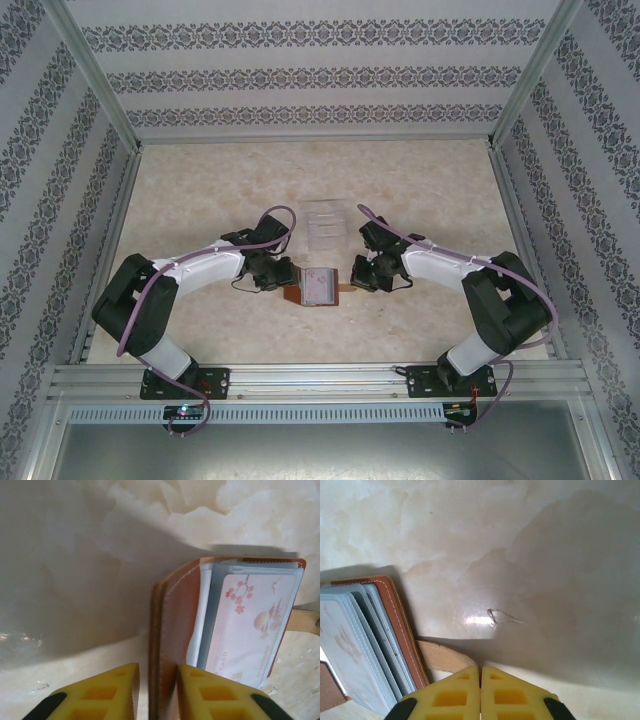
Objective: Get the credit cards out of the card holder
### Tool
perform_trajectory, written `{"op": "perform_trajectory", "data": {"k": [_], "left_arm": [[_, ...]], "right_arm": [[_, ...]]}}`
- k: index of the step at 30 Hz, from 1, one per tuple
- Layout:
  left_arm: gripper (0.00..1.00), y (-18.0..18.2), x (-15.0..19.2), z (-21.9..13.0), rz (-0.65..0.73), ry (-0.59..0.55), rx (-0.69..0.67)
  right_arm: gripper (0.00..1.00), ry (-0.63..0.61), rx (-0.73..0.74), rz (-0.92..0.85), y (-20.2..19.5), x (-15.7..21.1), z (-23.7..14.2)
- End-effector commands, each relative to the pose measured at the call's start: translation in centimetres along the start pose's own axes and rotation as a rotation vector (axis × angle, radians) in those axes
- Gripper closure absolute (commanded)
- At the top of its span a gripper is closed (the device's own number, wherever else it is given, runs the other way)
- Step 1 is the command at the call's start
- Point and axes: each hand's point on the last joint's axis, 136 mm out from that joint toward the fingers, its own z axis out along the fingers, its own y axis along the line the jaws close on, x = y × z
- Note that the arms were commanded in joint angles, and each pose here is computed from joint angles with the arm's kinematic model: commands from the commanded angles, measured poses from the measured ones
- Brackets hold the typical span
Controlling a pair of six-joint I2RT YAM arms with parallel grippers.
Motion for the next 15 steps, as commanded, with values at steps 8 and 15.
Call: {"op": "perform_trajectory", "data": {"k": [8, 15], "left_arm": [[0.68, 2.1, 0.3, -1.3, 0.025, -0.033, -0.074], [0.73, 2.6, 0.9, -1.1, 0.034, -0.016, -0.082]], "right_arm": [[0.74, -0.051, 0.128, -0.088, -0.6, -0.7, -3.4], [0.67, -0.072, 0.149, -0.158, 1.0, -1.2, -5.0]]}}
